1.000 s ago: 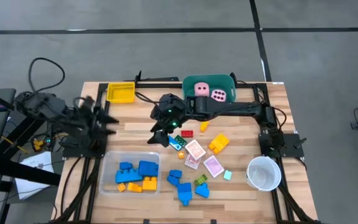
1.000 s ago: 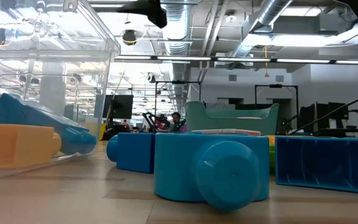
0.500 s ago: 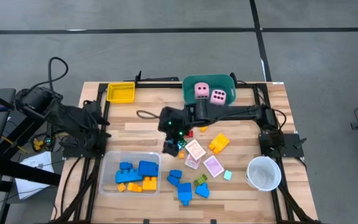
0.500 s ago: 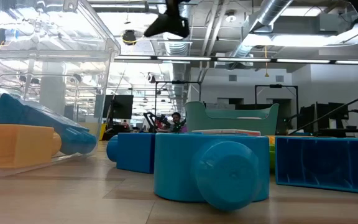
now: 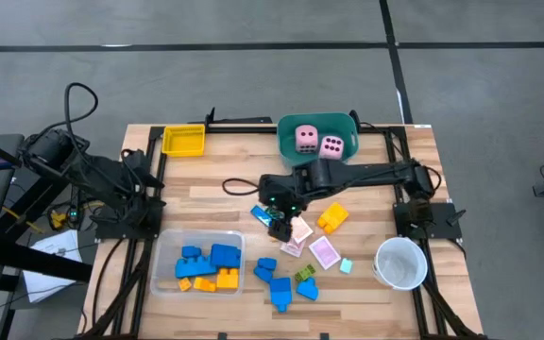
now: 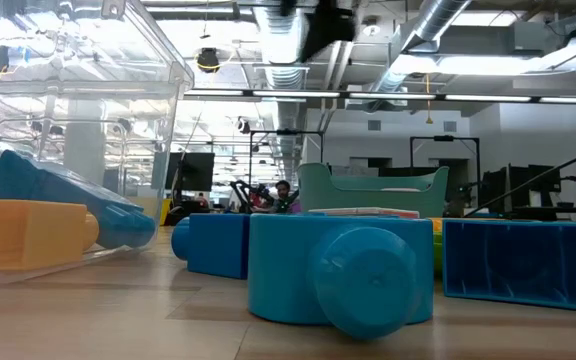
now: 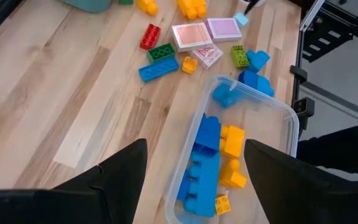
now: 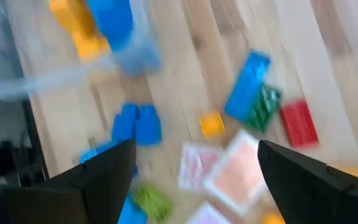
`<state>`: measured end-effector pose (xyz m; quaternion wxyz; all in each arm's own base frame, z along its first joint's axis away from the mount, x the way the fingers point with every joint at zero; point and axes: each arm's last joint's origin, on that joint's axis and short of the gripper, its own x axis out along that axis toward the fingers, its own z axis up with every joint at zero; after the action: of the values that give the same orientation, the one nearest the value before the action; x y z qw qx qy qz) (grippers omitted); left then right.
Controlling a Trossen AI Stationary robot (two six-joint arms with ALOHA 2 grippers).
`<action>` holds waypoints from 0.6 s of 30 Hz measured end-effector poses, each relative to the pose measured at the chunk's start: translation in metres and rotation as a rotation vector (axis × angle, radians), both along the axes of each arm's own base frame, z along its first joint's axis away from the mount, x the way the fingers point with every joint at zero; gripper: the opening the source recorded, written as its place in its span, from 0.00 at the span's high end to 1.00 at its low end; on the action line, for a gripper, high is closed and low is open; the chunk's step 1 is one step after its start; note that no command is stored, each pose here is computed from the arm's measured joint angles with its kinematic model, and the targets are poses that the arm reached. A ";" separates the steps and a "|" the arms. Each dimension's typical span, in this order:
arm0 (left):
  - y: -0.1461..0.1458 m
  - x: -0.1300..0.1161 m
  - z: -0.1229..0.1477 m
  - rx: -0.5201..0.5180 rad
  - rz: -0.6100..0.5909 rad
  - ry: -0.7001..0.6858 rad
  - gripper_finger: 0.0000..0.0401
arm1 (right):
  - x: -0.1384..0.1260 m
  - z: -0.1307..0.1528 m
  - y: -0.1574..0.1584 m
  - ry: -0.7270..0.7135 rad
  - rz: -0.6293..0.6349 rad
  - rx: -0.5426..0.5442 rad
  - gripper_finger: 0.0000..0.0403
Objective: Pick & Place Toys
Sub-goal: Put the yellow game pieces into the transparent bin
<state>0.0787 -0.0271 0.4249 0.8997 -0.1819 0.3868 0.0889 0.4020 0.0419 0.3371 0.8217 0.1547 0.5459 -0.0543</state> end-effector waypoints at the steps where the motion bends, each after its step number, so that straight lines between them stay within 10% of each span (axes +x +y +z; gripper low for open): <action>1: 0.000 0.000 0.000 0.000 0.000 0.000 0.34 | -0.004 0.002 -0.002 0.004 -0.002 -0.001 0.19; 18: 0.000 0.000 0.000 -0.001 -0.001 -0.004 0.34 | -0.118 -0.031 -0.018 0.076 -0.171 0.005 0.19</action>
<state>0.0786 -0.0271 0.4251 0.9004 -0.1826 0.3851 0.0878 0.2840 0.0239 0.3059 0.7924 0.2005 0.5615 -0.1288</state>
